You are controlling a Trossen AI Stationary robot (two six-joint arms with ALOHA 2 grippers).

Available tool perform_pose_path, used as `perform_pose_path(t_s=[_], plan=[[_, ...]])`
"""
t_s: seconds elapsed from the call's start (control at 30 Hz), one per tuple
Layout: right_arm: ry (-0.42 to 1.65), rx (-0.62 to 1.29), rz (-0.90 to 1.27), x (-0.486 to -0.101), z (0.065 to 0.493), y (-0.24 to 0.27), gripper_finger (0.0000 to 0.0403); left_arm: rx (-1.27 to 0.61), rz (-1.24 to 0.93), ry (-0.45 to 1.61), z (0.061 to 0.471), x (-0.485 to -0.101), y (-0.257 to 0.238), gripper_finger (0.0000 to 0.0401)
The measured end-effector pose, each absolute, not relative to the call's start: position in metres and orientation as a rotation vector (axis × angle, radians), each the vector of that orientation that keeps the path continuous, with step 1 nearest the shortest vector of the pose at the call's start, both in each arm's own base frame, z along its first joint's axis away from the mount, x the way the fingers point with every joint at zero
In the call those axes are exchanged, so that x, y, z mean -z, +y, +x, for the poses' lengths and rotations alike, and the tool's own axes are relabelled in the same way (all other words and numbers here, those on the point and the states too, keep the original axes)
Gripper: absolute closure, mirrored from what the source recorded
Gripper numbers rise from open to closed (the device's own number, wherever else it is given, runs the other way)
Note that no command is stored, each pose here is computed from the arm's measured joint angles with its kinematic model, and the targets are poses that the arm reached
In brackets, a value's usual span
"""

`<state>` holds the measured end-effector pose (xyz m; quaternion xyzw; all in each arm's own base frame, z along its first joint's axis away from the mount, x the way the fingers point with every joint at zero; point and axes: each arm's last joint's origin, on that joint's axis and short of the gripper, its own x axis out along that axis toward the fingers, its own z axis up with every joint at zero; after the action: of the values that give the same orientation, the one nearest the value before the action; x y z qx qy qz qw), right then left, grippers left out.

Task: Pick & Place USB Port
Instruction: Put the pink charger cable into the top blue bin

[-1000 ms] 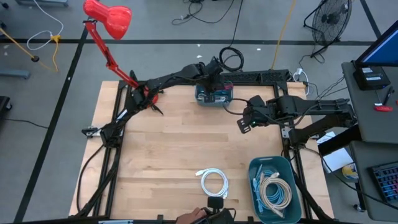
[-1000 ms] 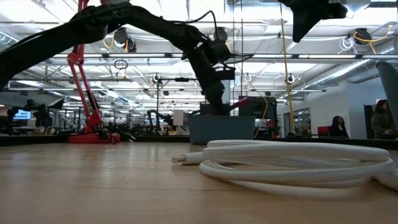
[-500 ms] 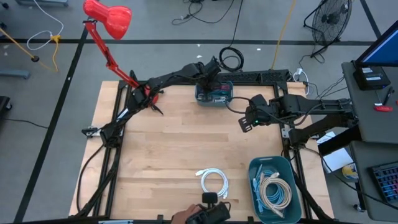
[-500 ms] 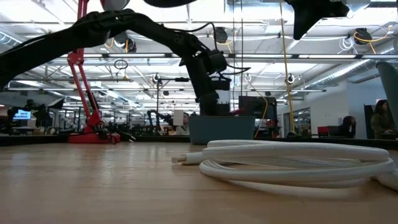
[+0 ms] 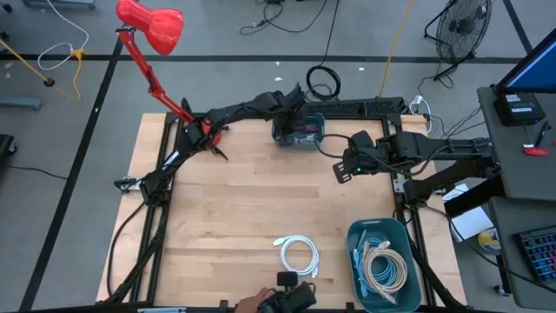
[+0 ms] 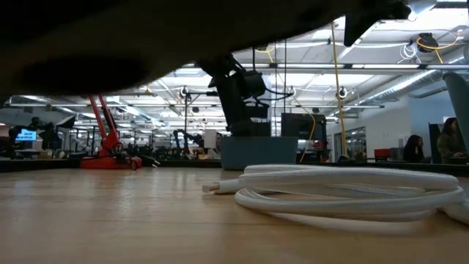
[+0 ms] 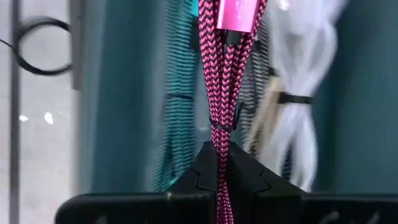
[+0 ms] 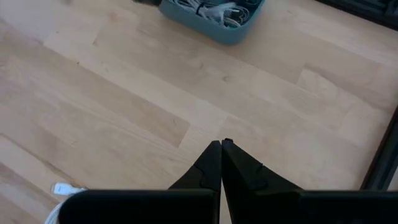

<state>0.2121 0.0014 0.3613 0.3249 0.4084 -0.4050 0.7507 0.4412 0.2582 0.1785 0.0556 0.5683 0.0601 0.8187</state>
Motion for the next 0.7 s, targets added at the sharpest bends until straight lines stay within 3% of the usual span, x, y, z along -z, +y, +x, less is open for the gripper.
perform_pose_path(t_s=[0.7], plan=[[0.882, 0.891, 0.719, -0.3617, 0.2129, -0.001, 0.0403, -0.151, 0.126, 1.323, 0.4306, -0.1667, 0.2572, 0.0384]])
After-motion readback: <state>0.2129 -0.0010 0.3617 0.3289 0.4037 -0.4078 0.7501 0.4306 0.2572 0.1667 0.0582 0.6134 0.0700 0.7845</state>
